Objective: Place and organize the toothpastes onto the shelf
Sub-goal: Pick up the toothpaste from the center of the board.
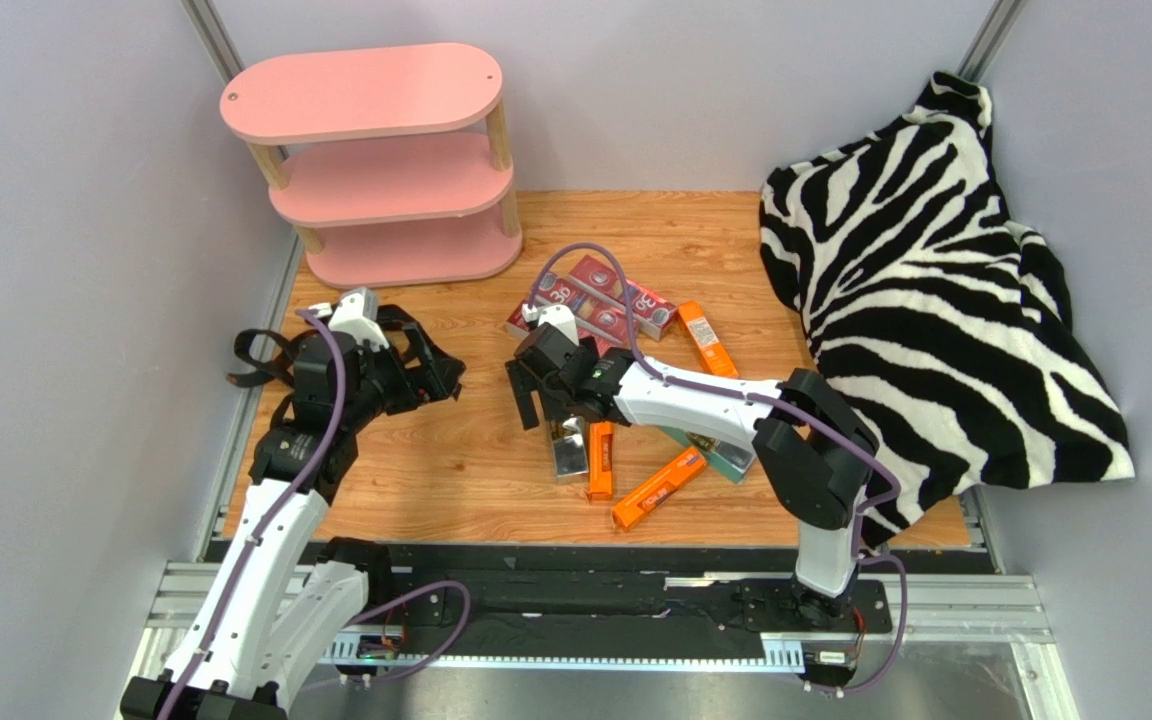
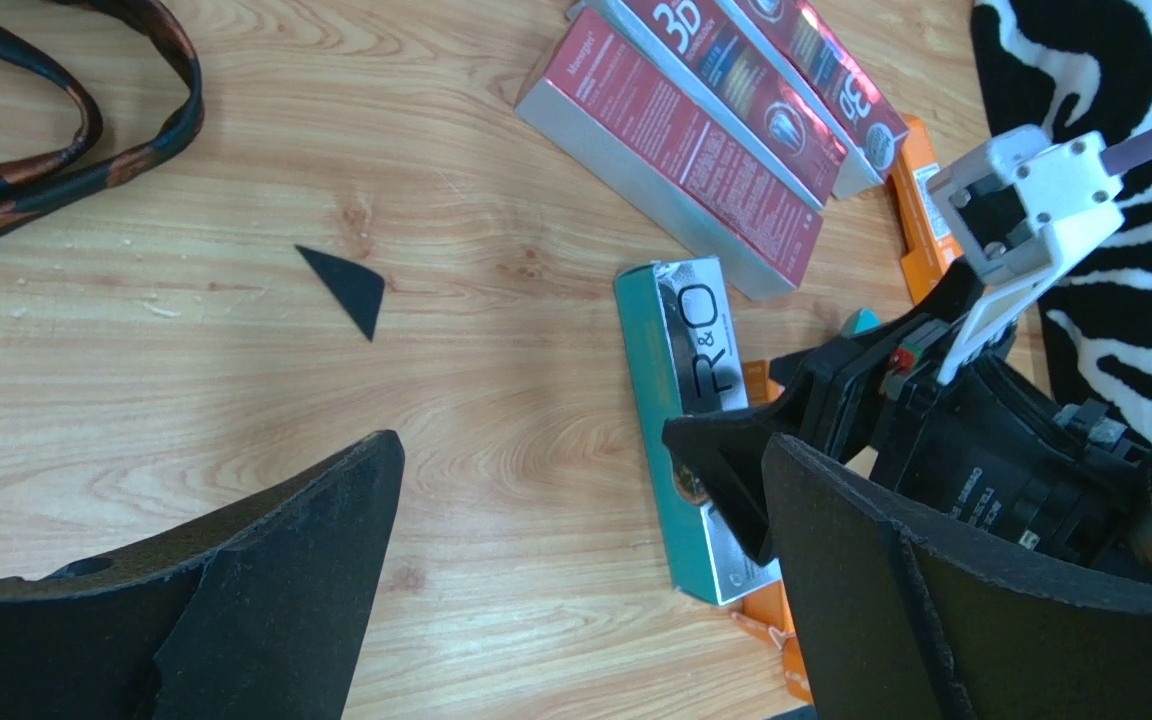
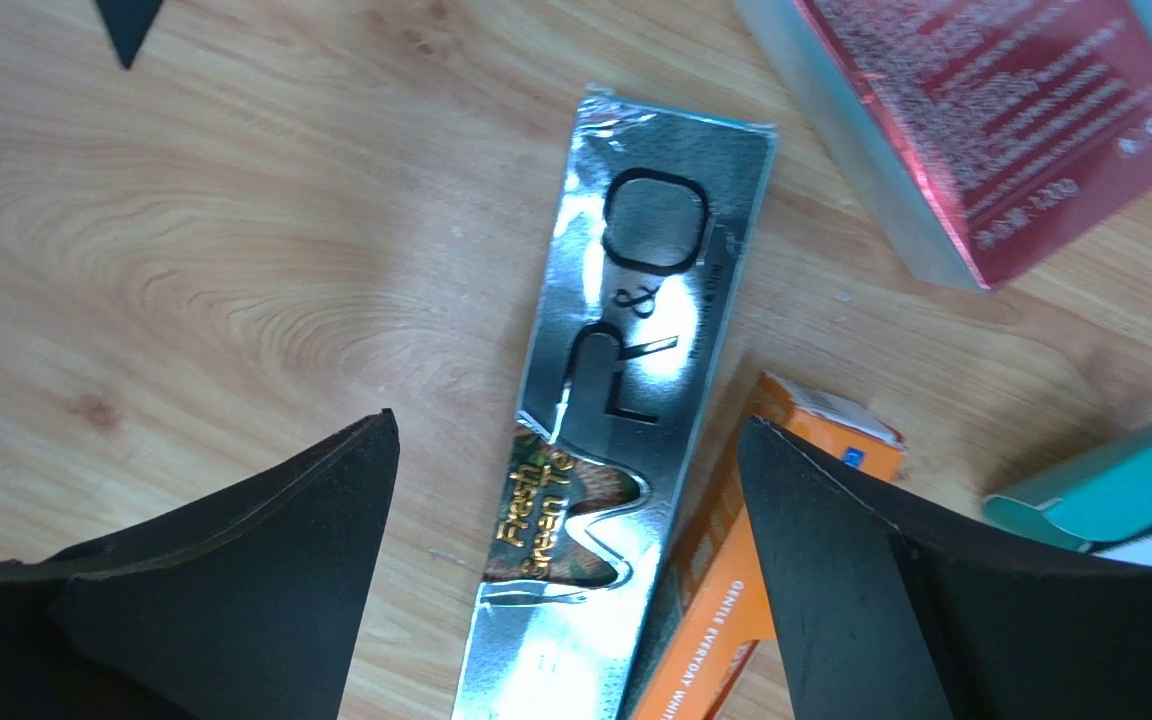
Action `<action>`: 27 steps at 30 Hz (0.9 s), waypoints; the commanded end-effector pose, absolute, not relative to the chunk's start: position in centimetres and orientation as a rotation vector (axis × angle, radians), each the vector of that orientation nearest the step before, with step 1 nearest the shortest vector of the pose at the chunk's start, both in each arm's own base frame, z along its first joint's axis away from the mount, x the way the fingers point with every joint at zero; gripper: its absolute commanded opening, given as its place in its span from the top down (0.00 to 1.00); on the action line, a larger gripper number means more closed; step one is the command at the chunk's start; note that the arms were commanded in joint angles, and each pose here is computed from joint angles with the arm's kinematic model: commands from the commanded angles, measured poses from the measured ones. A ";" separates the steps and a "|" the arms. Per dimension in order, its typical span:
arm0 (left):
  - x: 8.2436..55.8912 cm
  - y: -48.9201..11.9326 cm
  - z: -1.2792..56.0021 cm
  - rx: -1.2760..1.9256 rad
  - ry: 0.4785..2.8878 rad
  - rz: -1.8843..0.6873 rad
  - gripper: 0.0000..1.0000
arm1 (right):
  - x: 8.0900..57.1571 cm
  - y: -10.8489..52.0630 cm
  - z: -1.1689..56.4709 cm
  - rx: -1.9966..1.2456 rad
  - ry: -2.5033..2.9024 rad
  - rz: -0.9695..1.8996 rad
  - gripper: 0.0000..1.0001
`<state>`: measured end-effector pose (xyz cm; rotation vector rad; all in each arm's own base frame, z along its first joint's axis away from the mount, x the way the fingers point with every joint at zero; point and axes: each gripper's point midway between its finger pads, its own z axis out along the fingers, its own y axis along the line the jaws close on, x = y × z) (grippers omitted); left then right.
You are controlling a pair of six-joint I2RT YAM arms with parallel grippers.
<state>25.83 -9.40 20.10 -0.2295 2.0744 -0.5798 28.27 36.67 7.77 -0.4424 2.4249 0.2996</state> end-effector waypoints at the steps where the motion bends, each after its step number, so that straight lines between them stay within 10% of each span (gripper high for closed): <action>1: 25.7 -10.1 20.7 -0.215 2.082 -0.615 0.01 | 29.6 35.8 9.7 -0.345 2.355 0.239 0.11; 16: 25.6 -9.7 19.6 -0.248 2.103 -0.582 0.02 | 29.7 37.2 4.6 -0.346 2.487 0.311 0.12; 27: 25.5 -9.6 19.1 -0.260 2.114 -0.576 0.02 | 28.5 37.2 2.7 -0.378 2.569 0.330 0.32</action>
